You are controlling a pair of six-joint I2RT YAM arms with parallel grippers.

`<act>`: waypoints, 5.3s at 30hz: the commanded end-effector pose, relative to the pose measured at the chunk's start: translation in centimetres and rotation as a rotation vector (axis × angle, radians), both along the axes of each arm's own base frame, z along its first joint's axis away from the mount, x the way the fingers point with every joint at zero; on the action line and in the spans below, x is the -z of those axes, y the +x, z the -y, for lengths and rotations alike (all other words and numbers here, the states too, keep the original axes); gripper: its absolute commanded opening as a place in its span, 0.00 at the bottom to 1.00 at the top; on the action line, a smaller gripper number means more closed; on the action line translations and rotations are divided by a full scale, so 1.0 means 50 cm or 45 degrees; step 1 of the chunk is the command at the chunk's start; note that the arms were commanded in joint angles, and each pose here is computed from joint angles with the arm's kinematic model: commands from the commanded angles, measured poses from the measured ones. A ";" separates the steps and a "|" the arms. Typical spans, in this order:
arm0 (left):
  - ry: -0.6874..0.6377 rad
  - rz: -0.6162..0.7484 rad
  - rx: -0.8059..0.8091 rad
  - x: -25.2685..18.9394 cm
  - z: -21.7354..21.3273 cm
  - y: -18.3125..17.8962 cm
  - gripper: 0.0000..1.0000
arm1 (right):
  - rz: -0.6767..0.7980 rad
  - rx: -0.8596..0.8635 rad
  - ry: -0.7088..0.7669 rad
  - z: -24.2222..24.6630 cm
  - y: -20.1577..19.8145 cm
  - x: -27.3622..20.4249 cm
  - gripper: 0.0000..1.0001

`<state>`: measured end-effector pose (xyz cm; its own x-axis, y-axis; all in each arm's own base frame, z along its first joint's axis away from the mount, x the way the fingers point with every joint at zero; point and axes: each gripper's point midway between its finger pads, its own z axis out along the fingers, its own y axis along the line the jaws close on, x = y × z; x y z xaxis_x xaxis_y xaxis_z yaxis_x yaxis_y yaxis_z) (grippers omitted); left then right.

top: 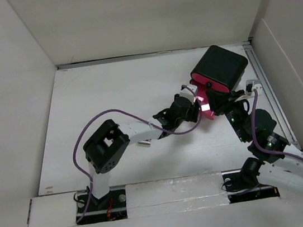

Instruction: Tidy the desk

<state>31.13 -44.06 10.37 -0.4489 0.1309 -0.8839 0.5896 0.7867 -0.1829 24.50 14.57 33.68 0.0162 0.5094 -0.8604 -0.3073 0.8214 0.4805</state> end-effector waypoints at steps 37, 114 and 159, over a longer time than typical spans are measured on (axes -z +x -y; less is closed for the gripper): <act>-0.836 0.342 -0.759 -0.427 -0.566 -0.137 0.53 | -0.359 -1.008 -0.785 -0.536 0.045 0.369 0.80; -0.026 -0.246 -0.591 0.021 -0.353 -0.108 0.73 | -0.706 0.206 -0.473 0.014 0.234 0.339 0.31; 0.233 -0.225 -0.640 0.112 -0.332 -0.075 0.23 | 0.121 -0.113 0.006 0.017 -0.021 -0.121 0.72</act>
